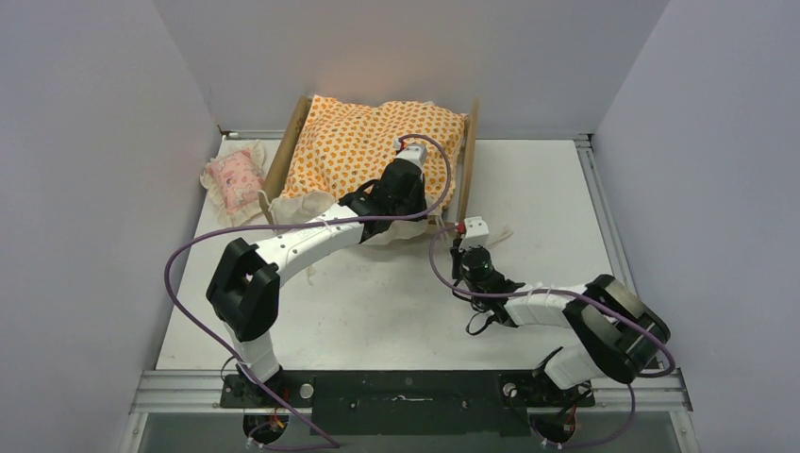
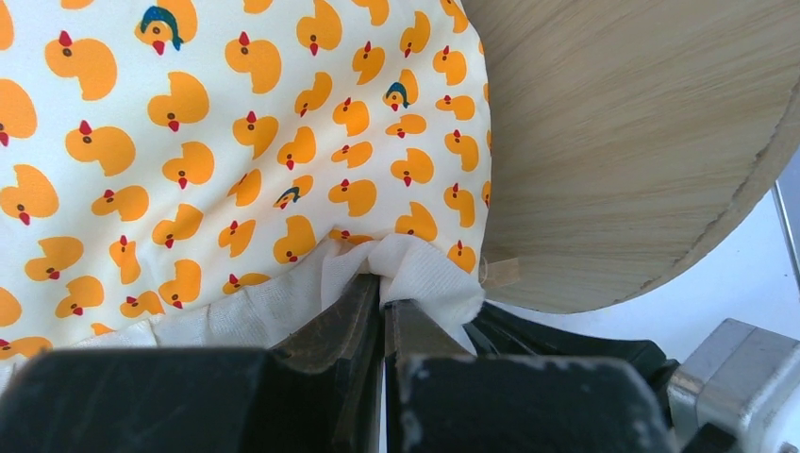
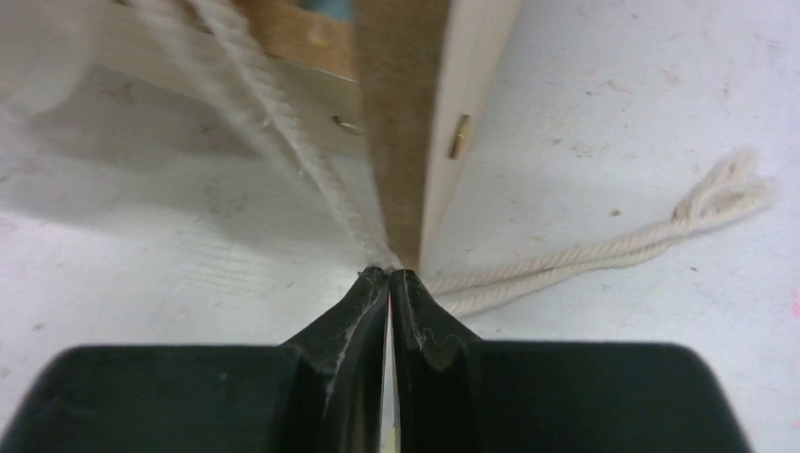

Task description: Set up the pet bed

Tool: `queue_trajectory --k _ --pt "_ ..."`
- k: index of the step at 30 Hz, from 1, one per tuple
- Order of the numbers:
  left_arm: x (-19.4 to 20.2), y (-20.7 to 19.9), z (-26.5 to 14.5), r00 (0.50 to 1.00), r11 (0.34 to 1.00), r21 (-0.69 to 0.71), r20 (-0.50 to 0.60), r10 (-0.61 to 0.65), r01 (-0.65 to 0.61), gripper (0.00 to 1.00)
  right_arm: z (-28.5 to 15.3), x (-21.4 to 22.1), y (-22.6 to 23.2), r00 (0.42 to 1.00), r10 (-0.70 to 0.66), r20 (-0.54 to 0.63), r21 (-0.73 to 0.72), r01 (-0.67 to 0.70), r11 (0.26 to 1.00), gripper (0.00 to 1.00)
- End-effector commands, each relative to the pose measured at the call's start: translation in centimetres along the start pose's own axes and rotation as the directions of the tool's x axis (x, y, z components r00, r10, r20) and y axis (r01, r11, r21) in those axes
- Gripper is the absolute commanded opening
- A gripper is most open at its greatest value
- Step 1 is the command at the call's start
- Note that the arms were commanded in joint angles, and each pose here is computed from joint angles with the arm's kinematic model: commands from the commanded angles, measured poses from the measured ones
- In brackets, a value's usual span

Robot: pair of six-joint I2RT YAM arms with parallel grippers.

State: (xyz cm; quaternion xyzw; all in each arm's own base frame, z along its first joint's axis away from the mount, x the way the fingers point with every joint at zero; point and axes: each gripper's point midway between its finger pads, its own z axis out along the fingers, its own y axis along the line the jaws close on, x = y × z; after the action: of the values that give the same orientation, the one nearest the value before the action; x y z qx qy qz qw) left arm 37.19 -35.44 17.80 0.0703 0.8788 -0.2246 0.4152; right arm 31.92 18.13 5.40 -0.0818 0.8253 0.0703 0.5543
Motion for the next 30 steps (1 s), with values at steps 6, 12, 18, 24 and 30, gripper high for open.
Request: queue_trajectory --k 6,12,18,24,30 --pt "-1.2 1.0 0.0 0.998 0.999 -0.031 0.049 0.046 -0.045 0.00 -6.5 -6.7 7.5 0.984 0.102 -0.147 -0.376 -0.152 0.914 0.05" --pt "-1.1 1.1 0.1 0.998 0.999 -0.024 0.049 0.044 -0.043 0.00 -11.1 -8.4 10.1 0.978 0.048 -0.205 -0.574 -0.159 0.803 0.05" --pt "-1.1 1.3 -0.1 0.997 0.998 -0.028 0.051 0.053 -0.051 0.00 -9.9 -6.3 6.3 0.950 -0.050 -0.310 -0.382 -0.076 0.921 0.06" --pt "-0.7 1.6 -0.4 0.998 0.998 -0.032 0.045 0.053 -0.052 0.00 -8.1 -5.1 1.3 0.924 -0.035 -0.381 -0.077 0.006 0.997 0.31" --pt "-0.5 1.5 -0.3 0.998 0.999 -0.021 0.044 0.039 -0.038 0.00 -7.9 -3.9 0.1 0.954 0.100 -0.283 -0.005 -0.106 0.994 0.42"
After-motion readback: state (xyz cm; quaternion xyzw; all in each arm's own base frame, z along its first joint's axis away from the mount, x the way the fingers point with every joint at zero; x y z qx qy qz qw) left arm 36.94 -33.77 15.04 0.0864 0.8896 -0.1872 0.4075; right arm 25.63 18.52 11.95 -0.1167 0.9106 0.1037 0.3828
